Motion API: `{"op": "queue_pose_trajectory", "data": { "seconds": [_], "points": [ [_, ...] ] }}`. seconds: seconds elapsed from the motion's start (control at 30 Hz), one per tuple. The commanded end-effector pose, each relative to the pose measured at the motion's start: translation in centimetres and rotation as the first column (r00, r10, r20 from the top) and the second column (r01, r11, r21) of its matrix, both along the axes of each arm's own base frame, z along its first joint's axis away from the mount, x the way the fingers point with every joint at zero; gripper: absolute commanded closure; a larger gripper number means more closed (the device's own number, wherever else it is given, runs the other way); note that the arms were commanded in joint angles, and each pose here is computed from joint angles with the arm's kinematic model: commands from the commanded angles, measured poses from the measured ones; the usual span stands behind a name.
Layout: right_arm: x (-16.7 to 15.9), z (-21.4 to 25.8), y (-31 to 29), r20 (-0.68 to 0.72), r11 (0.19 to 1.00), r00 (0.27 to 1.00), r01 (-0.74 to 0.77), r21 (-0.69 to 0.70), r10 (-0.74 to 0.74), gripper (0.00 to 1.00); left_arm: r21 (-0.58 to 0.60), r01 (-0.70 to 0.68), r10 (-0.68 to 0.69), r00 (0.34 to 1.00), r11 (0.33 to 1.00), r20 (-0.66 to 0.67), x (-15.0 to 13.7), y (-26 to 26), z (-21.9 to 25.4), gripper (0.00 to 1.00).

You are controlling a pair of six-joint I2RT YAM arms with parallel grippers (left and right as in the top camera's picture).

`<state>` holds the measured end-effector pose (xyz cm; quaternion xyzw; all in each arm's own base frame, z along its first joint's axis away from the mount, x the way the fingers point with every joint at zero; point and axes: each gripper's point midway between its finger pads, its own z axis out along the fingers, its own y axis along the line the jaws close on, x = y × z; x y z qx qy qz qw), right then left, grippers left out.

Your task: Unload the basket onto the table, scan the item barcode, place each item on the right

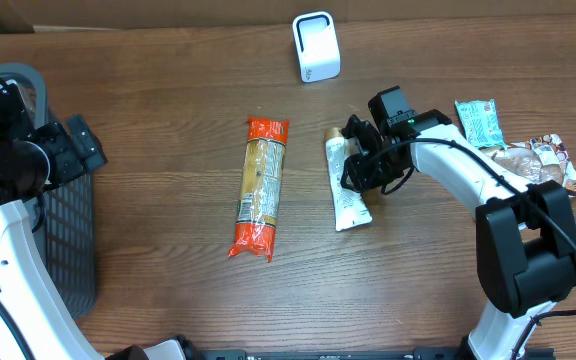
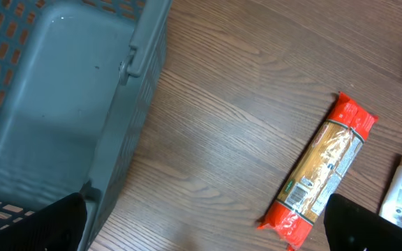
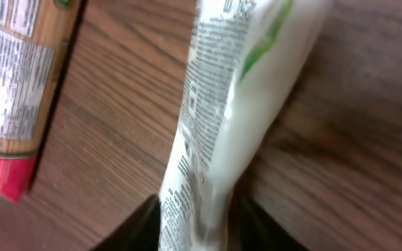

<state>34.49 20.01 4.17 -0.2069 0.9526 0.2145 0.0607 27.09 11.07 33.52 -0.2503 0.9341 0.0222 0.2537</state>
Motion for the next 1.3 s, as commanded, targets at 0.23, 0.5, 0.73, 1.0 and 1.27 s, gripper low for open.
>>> {"op": "queue_pose_trajectory", "data": {
  "seconds": [0.23,0.5,0.73,1.0,1.27],
  "points": [
    [0.1,-0.4,1.0,-0.049,0.999,0.999,0.021,0.050,-0.019,0.57,0.002,0.015,-0.015,1.000,1.000,0.003,0.1,-0.1,0.1,0.00],
    [-1.1,-2.9,1.5,-0.154,0.997,0.988,0.036,0.072,-0.025,0.59,0.002,0.015,-0.015,1.000,1.000,0.003,0.1,-0.1,0.1,0.01],
    [-1.7,-4.2,1.2,-0.188,0.997,0.982,0.039,0.059,-0.027,0.94,0.003,0.015,-0.015,1.000,1.000,0.003,0.1,-0.1,0.1,0.00],
    [-0.6,1.8,2.5,-0.188,0.984,0.982,0.037,0.175,-0.004,0.96,0.002,0.015,-0.015,1.000,1.000,0.003,0.1,-0.1,0.1,0.00],
    [-1.5,14.4,5.4,0.017,0.882,0.990,-0.133,0.451,0.141,0.96,0.003,0.015,-0.015,1.000,1.000,0.003,0.1,-0.1,0.1,0.00]
  ]
}}
